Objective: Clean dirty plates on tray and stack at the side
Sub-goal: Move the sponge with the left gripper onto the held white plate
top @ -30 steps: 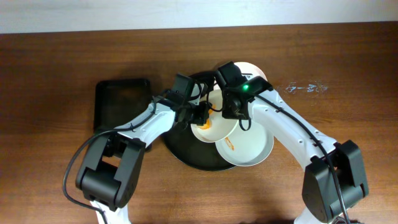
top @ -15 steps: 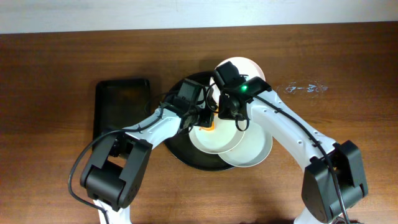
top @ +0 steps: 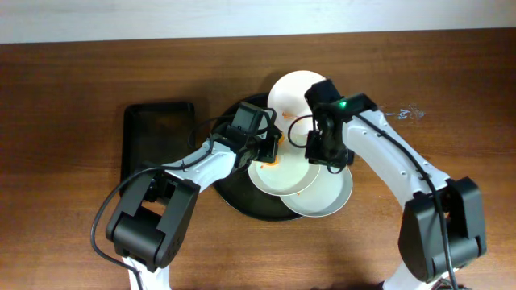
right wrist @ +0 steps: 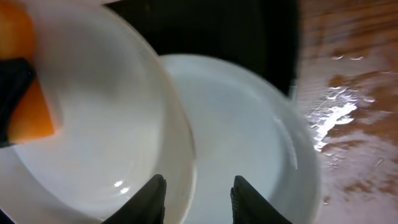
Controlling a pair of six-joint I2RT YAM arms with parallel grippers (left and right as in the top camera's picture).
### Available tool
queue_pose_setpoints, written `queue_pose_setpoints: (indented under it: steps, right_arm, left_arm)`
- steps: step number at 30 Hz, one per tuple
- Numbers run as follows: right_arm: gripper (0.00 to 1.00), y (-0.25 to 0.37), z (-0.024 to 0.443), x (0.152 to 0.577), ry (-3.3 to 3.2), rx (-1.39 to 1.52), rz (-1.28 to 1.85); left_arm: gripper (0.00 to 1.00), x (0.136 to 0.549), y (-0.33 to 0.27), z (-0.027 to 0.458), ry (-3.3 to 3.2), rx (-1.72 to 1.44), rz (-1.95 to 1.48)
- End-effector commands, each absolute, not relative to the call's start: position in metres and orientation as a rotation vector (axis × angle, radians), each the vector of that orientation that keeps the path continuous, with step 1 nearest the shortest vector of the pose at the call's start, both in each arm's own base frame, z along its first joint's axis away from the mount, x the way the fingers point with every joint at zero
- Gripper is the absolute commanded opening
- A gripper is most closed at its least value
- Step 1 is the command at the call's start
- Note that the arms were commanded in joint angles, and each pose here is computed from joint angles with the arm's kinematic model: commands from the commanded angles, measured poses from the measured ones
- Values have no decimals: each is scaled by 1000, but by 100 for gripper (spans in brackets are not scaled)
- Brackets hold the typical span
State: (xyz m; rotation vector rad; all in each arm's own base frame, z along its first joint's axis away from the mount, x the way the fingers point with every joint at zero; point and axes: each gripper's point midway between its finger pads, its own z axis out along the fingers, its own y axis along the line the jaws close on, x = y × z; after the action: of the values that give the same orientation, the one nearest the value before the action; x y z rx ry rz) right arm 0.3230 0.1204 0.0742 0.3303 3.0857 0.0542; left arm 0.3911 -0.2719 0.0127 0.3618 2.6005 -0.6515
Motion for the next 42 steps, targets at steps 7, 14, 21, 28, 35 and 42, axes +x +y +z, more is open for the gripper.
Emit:
queue_pose_setpoints:
  steps: [7, 14, 21, 28, 35, 42]
  right_arm:
    - [4, 146, 34, 312, 3103, 303, 304]
    - [4, 133, 38, 316, 3083, 307, 189]
    - [4, 134, 38, 318, 3076, 306, 194]
    - [4, 134, 38, 318, 3076, 305, 195]
    - [4, 134, 38, 318, 3076, 306, 195]
    - [4, 135, 38, 319, 3074, 305, 202]
  left_arm:
    - [0, 364, -266, -26, 2725, 371, -627]
    - [0, 371, -270, 37, 2611, 378, -664]
    - [0, 340, -253, 38, 2735, 415, -606]
    - [0, 320, -238, 9, 2787, 424, -538]
    - [0, 315, -225, -21, 2723, 329, -485]
    - [0, 308, -229, -28, 2728, 337, -390]
